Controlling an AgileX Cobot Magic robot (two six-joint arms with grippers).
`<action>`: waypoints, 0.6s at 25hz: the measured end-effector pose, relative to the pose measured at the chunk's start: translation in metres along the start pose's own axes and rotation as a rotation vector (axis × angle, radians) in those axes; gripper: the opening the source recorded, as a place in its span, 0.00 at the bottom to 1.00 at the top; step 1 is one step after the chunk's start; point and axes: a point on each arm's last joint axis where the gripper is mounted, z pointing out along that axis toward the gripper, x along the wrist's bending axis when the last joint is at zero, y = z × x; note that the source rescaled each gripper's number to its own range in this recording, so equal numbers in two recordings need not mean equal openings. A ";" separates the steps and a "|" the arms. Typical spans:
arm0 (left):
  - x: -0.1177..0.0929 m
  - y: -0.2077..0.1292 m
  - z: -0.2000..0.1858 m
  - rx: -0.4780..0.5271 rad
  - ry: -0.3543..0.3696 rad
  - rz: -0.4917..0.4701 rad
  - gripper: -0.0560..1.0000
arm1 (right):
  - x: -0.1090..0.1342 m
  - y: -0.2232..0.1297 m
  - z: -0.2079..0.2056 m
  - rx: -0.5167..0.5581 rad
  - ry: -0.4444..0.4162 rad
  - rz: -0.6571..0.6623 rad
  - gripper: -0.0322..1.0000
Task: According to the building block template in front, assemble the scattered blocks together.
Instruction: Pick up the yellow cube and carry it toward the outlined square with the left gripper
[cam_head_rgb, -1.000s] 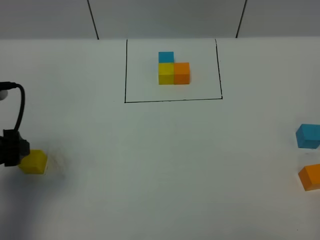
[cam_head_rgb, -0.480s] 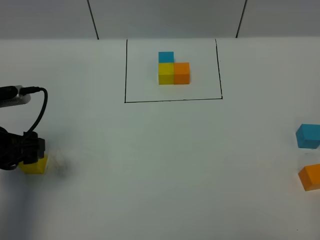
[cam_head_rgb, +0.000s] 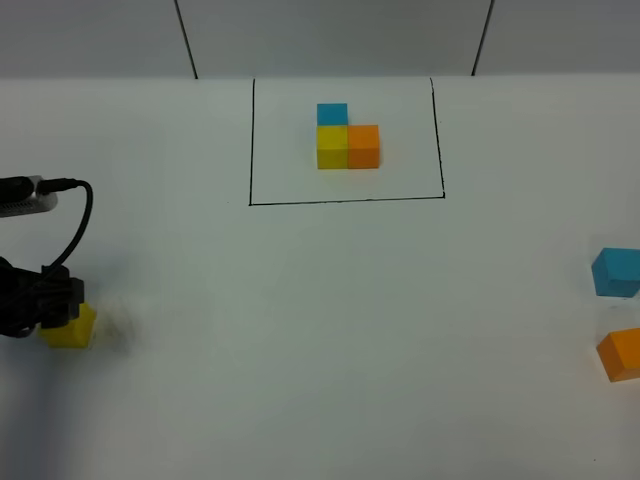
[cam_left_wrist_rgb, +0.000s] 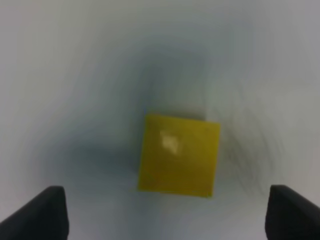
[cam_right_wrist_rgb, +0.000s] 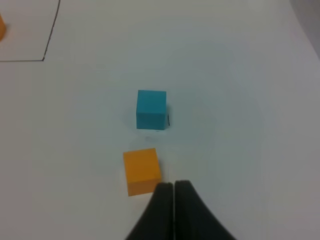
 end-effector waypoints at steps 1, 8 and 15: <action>0.000 0.001 0.004 0.001 0.000 0.000 0.90 | 0.000 0.000 0.000 0.000 0.000 0.000 0.03; -0.001 0.004 0.032 0.023 -0.001 -0.003 0.90 | 0.000 0.000 0.000 0.000 0.000 0.000 0.03; -0.002 0.006 0.051 0.027 -0.003 -0.004 0.90 | 0.000 0.000 0.000 0.000 0.000 0.000 0.03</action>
